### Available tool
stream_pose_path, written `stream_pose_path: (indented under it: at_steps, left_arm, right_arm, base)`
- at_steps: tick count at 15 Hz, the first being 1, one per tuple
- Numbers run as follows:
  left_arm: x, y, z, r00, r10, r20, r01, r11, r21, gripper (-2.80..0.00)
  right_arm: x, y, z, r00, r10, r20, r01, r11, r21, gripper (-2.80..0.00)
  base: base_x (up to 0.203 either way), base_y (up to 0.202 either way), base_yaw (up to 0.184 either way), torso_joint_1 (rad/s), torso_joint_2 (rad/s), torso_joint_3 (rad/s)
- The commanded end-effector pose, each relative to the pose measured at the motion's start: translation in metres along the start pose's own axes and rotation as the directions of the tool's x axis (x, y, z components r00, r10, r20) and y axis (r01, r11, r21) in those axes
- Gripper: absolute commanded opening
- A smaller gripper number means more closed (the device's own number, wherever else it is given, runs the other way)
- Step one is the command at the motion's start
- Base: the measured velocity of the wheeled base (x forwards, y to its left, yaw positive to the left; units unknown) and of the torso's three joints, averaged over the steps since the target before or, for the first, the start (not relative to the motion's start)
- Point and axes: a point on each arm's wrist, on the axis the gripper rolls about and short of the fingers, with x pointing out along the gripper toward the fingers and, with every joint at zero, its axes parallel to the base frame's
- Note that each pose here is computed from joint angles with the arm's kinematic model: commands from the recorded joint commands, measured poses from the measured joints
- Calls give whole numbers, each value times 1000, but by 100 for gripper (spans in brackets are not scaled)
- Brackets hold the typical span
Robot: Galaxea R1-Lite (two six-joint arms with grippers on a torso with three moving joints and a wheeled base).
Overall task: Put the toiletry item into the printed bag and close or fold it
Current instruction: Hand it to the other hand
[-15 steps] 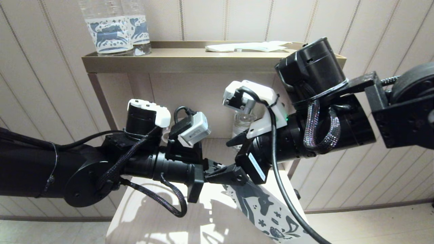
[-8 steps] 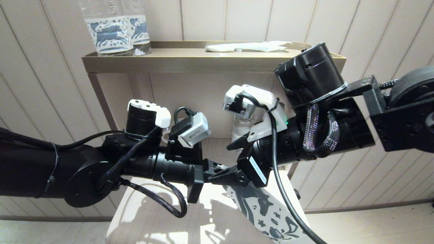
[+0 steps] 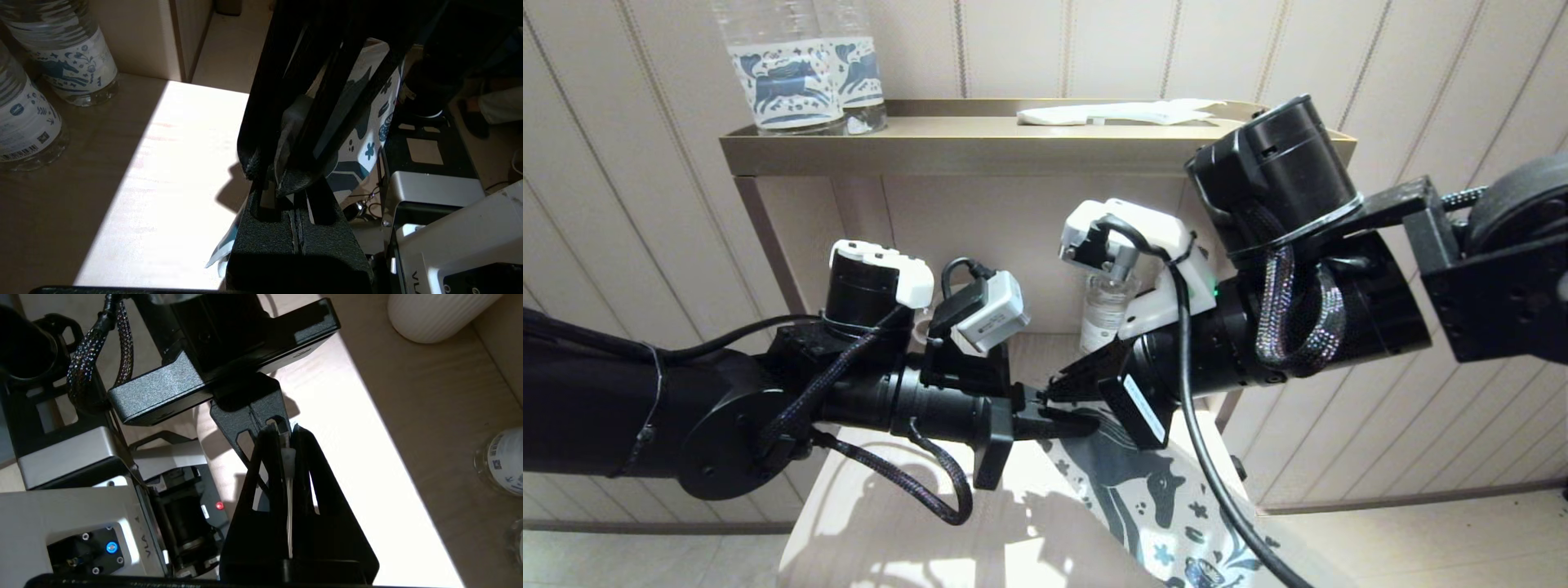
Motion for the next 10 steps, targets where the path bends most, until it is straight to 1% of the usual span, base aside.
stream_pose_path:
  at_steps: [1,3,10]
  left_arm:
    - [0,0,0,1000,-5,2,5,1000,2,-280]
    - [0,0,-1,1000,-6,1,6,1000,3,-280]
    - [-1,-1,2,1000,-4,6,4,1000,7,-280]
  right_arm:
    - [-1,0,0,1000,3,1,-3,1000,-2,-280]
    - [-1,1,-1,1000,4,-1,-4,1000,-2,-280]
    - [-4,4,-16,999,10,-46,-9,1000,2,-280]
  base:
    - [0,0,0,0,0,0]
    - [0,0,0,0,0,0]
    - [0,0,0,0,0,0]
